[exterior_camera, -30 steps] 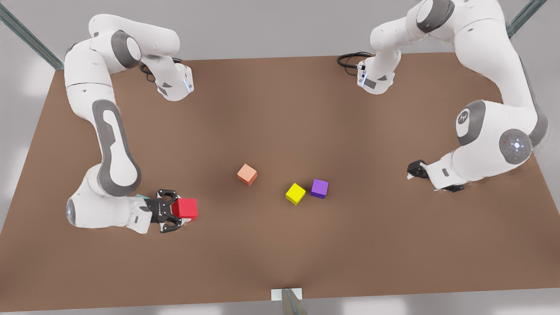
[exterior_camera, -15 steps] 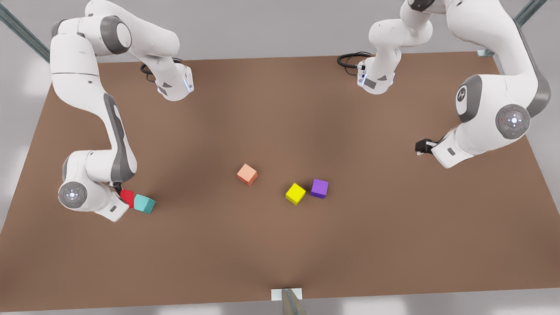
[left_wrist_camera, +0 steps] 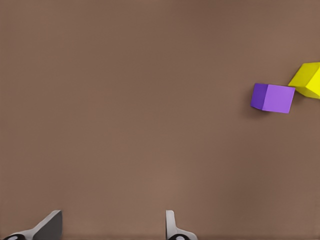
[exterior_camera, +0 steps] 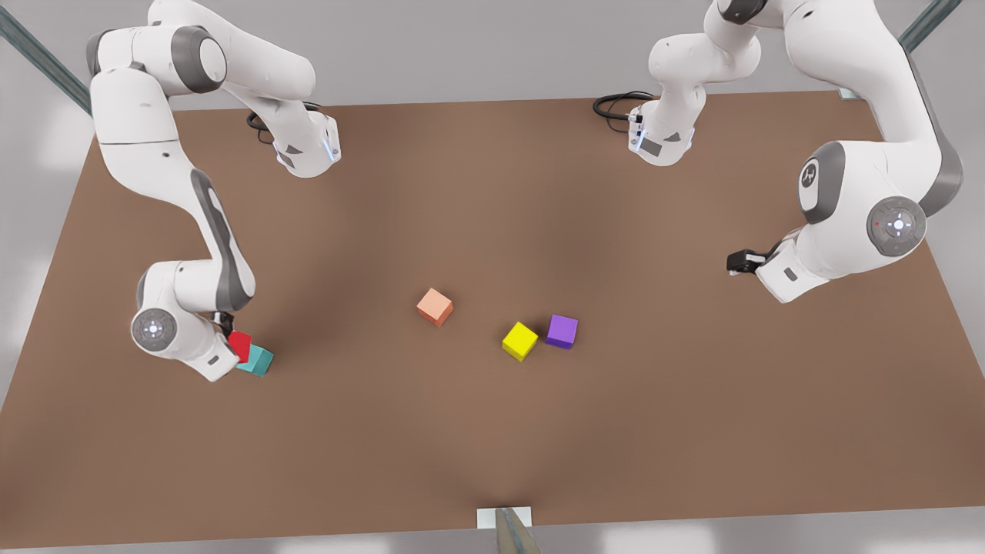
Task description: Pick up red wooden cube and pass to hand red wooden cube and place in blue wooden cube
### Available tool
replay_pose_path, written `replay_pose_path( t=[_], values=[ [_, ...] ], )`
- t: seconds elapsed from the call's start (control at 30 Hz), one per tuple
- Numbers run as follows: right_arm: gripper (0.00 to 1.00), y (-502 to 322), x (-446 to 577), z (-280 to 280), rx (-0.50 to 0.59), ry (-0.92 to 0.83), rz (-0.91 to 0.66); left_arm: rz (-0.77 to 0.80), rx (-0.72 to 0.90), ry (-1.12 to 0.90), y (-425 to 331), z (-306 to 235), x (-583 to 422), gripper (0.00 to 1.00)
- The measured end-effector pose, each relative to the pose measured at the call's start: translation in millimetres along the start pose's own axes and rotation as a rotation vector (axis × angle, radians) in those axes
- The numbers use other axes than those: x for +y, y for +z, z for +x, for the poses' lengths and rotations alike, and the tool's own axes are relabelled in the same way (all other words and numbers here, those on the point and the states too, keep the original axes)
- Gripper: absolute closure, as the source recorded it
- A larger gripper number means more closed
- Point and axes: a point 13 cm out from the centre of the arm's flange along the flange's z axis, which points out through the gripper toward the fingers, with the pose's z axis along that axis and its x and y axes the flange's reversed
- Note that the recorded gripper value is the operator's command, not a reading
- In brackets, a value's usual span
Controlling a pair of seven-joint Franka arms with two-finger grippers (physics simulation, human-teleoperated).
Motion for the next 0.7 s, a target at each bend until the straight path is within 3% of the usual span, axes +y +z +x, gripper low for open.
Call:
replay_pose_path(
  t=[0.27, 0.3, 0.33, 0.7],
  values=[
    [0.52, 6.4, -7.5, -5.1, -0.014, 0.038, 0.039, 0.001, 0.004, -0.012, 1.6, -0.2, 0.0, 0.0],
    [0.45, 6.4, -8.0, -5.3, -0.015, 0.042, 0.042, 0.001, 0.004, -0.014, 1.6, -0.3, 0.0, 0.0],
    [0.0, 6.2, -9.0, -5.5, -0.016, 0.046, 0.046, 0.001, 0.004, -0.015, 1.7, -0.3, 0.1, 0.0],
    [0.0, 10.1, -15.6, -7.9, -0.016, 0.099, 0.077, 0.001, 0.009, -0.025, 5.0, -1.6, 1.2, 0.0]
  ],
)
